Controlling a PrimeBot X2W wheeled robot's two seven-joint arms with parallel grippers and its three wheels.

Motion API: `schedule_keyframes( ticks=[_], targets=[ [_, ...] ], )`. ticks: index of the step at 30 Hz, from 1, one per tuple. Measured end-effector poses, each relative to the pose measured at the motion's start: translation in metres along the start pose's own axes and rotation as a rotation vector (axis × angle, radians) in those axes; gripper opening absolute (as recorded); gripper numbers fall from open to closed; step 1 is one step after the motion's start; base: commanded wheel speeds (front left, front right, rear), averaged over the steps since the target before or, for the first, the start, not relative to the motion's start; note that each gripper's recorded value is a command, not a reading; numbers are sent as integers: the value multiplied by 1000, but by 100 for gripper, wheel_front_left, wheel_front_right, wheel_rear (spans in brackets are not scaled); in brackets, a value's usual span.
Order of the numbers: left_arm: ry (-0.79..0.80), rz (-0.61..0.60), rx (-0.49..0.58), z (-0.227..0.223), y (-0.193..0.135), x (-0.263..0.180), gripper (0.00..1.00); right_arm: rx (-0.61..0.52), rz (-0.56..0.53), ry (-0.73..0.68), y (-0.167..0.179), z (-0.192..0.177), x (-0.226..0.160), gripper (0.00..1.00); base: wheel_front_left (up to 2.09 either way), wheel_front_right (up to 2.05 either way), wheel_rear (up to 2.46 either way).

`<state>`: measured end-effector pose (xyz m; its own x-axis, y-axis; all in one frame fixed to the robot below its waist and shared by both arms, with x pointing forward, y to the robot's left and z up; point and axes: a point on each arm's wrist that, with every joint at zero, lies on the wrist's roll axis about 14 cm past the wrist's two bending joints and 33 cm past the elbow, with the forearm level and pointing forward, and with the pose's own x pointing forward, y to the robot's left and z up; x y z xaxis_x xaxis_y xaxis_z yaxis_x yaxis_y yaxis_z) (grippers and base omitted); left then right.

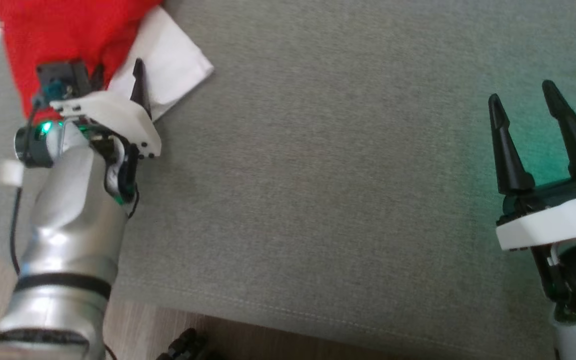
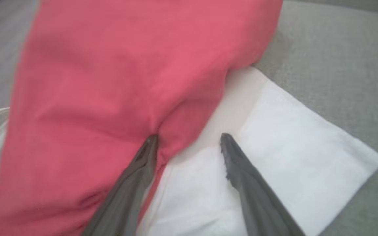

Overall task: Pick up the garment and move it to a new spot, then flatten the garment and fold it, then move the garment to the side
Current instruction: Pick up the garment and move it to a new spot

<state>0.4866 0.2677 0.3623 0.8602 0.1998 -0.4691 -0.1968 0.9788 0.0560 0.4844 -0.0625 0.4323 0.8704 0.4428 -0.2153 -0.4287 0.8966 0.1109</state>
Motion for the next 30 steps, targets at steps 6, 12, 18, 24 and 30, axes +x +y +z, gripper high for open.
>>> schedule_keyframes(
  ticks=[6,12,18,24,30],
  targets=[
    [171,-11,-4,-4,1,25,94,5,-31,18,-12,-6,-5,100,0,0,0],
    [268,-21,28,-7,8,22,0,9,-43,-5,-13,1,-10,100,0,0,0],
    [167,19,31,6,14,14,0,18,-51,-37,-10,12,-16,100,0,0,0],
    [-91,58,23,44,26,-11,0,24,-58,-137,-1,43,-31,100,0,0,0],
    [-342,64,24,108,27,-42,0,31,-77,-169,7,54,-56,100,0,0,0]
  ],
)
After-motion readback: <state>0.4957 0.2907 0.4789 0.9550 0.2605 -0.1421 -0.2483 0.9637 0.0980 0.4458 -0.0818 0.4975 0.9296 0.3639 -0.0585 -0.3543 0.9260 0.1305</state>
